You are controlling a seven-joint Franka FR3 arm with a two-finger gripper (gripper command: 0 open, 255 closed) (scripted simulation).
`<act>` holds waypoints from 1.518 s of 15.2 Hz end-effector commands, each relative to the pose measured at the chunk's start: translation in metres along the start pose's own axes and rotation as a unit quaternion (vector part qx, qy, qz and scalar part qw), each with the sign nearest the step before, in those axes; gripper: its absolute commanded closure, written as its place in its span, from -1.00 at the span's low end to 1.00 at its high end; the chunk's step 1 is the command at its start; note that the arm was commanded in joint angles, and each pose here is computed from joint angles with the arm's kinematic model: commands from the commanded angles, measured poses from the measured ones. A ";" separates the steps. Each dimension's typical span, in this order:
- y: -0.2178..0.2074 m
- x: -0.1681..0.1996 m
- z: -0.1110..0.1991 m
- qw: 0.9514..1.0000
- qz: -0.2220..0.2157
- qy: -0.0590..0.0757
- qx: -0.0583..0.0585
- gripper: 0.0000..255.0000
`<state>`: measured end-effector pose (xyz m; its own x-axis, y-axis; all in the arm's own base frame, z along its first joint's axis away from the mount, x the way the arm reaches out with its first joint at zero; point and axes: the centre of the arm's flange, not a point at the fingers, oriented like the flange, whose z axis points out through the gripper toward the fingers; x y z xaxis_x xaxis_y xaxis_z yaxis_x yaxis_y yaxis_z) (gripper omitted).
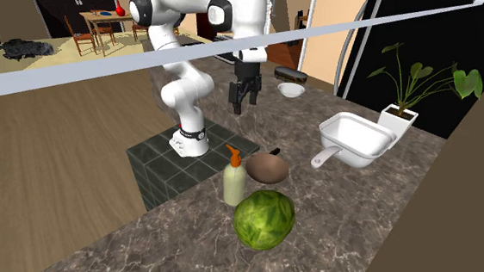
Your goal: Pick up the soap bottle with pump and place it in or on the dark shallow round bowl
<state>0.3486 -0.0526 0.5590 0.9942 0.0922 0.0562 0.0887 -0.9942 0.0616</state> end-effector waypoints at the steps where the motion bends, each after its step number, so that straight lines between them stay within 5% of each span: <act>1: 0.018 0.005 0.022 1.000 0.001 -0.005 0.004 -1.00; 9: 0.083 0.029 0.108 0.999 0.005 -0.025 0.021 -1.00; 17: 0.084 0.028 0.152 0.999 0.005 -0.026 0.022 -1.00; 23: 0.084 0.028 0.152 0.999 0.005 -0.026 0.022 -1.00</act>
<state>0.3933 -0.1421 0.4147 0.9968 0.0797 0.0042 0.0796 -0.9967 0.0179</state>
